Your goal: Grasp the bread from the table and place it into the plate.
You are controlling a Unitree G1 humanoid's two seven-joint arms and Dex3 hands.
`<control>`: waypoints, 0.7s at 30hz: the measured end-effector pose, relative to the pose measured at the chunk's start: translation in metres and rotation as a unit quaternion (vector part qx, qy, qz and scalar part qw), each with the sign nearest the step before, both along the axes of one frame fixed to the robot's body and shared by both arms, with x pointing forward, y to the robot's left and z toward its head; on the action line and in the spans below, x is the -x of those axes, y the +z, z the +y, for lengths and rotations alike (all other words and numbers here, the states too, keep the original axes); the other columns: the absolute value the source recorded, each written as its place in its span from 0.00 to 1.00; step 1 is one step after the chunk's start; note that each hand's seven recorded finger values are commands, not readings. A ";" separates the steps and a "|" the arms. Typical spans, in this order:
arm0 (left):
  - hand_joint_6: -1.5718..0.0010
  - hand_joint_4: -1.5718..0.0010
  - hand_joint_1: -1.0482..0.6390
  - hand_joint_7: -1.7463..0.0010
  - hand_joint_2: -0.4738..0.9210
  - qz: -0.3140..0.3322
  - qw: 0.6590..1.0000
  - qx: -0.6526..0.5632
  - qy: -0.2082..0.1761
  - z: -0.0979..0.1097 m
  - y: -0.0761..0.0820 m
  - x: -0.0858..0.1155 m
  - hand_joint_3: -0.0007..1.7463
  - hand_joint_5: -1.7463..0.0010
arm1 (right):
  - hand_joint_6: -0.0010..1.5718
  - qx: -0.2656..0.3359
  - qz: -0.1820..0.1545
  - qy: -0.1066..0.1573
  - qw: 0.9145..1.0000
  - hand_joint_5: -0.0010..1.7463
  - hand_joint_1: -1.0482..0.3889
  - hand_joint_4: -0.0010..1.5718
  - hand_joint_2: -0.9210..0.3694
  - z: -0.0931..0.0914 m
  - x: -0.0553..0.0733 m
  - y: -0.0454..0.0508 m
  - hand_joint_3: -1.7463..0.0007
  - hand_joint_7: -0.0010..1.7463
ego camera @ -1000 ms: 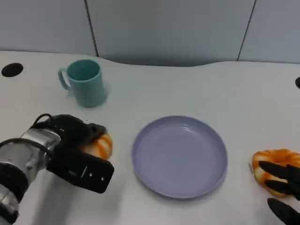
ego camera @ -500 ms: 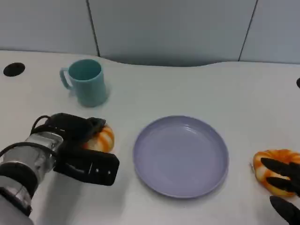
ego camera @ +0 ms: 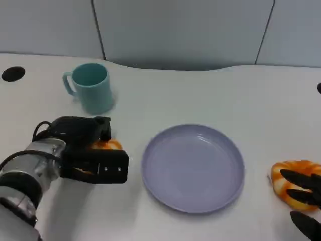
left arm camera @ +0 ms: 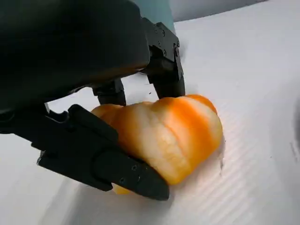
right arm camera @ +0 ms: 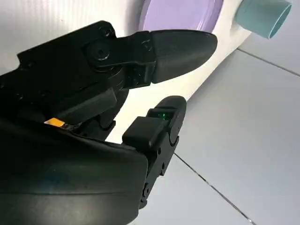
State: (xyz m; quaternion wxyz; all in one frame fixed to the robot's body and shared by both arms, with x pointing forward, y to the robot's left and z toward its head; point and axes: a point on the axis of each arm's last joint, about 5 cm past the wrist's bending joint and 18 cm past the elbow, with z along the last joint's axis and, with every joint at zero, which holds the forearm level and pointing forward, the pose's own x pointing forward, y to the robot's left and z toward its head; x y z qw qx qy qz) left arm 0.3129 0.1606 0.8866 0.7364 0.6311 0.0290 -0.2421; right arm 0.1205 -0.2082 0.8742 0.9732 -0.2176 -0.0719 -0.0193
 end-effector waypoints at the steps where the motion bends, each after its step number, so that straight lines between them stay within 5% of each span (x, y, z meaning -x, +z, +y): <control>1: 0.70 0.58 0.51 0.00 1.00 -0.001 1.000 0.014 0.004 0.000 0.001 0.000 0.10 0.00 | 0.49 0.002 0.000 0.000 1.000 0.01 0.46 0.60 0.00 0.000 0.000 0.0001 0.78 0.00; 12: 0.67 0.56 0.50 0.00 0.98 -0.001 0.994 0.111 0.011 0.007 0.006 0.000 0.11 0.00 | 0.49 0.002 0.005 -0.006 1.000 0.02 0.46 0.61 0.00 0.000 0.000 -0.0004 0.79 0.00; 21: 0.67 0.55 0.51 0.00 0.96 -0.060 0.974 0.213 -0.058 0.021 0.046 -0.008 0.08 0.00 | 0.49 0.000 0.001 -0.005 1.000 0.02 0.46 0.61 0.00 0.002 -0.003 -0.0002 0.79 0.00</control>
